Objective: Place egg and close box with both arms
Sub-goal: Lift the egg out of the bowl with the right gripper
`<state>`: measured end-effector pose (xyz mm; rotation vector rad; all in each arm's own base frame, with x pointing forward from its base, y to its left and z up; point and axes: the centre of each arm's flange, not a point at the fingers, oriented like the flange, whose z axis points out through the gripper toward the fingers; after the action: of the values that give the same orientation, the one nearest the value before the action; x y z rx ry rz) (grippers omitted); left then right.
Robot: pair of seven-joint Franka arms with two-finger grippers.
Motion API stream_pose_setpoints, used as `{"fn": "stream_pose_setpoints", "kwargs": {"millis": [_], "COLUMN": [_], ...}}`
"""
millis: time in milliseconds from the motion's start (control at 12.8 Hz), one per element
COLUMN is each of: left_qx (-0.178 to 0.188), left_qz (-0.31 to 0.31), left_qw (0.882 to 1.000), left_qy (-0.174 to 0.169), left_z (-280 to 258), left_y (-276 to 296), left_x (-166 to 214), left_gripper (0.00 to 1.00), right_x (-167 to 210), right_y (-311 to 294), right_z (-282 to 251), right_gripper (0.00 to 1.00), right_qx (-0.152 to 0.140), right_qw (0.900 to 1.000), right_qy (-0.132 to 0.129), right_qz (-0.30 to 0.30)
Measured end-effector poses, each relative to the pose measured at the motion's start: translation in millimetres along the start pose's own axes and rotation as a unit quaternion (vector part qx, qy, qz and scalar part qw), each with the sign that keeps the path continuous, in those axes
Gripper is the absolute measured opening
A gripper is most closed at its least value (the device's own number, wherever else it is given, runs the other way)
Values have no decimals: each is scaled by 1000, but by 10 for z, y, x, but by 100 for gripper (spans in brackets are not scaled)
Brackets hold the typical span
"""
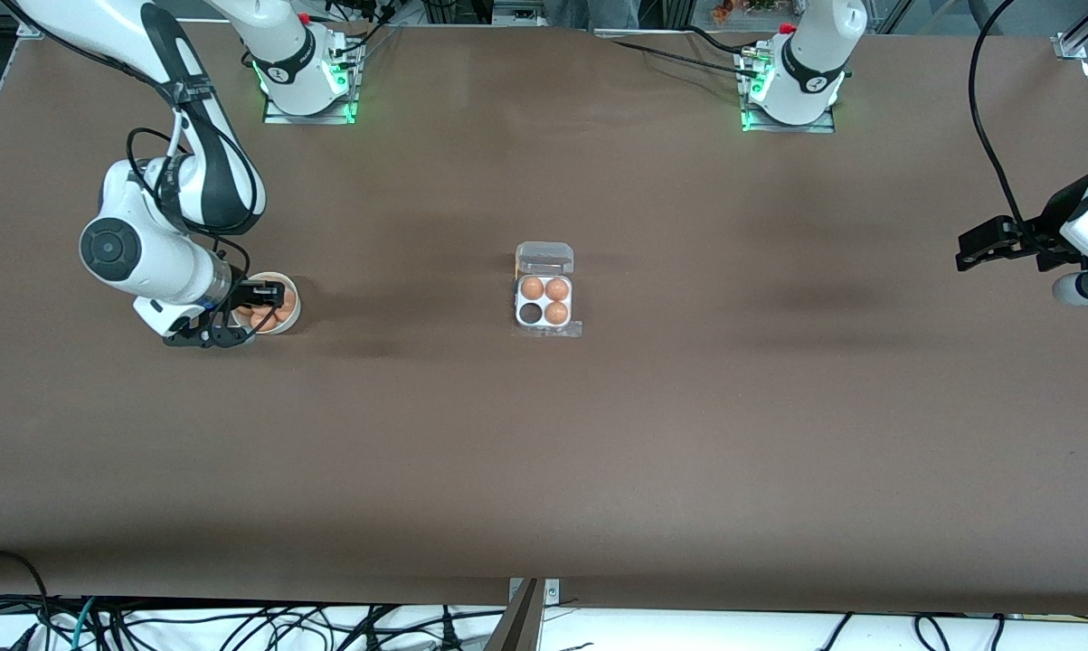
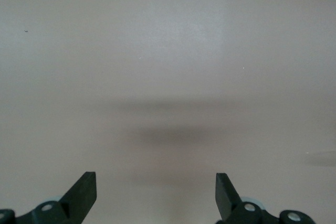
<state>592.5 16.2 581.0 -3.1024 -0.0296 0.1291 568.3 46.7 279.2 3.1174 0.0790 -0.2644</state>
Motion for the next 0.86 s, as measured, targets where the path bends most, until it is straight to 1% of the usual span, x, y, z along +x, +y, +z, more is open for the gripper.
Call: {"fn": "stream_pose_setpoints", "kwargs": {"millis": [314,471,549,627,706,784,863], "left_qx": [0,0,0,0,0,0,0], "left_qz": [0,0,0,0,0,0,0], "left_qw": [1000,1000,1000,1000,1000,1000,1000], "left_qy": [1,1,1,1,1,1,1], "left_z": [-8,-8,-8,-8,-8,-8,-9], "left_y": [-1,-1,-1,-1,-1,-2,-2], "left_x": [0,0,0,0,0,0,0], "left_gripper": [100,100,100,100,100,100,100], "right_x": [88,98,104,109,111,110,108], "right_y": [-390,-587,-671,-736,-798,-853,-900], "right_z": [-235,-297,-330,-360,-383,-397,-409], "right_gripper": [49,49,49,49,49,49,49], "right_qx": [-1,8,22,43,71,99,125], "right_qw": [999,998,997,995,991,986,979], "right_qy": [15,21,24,27,30,35,42], "right_qz": [-35,-55,-69,-86,-106,-128,-157]}}
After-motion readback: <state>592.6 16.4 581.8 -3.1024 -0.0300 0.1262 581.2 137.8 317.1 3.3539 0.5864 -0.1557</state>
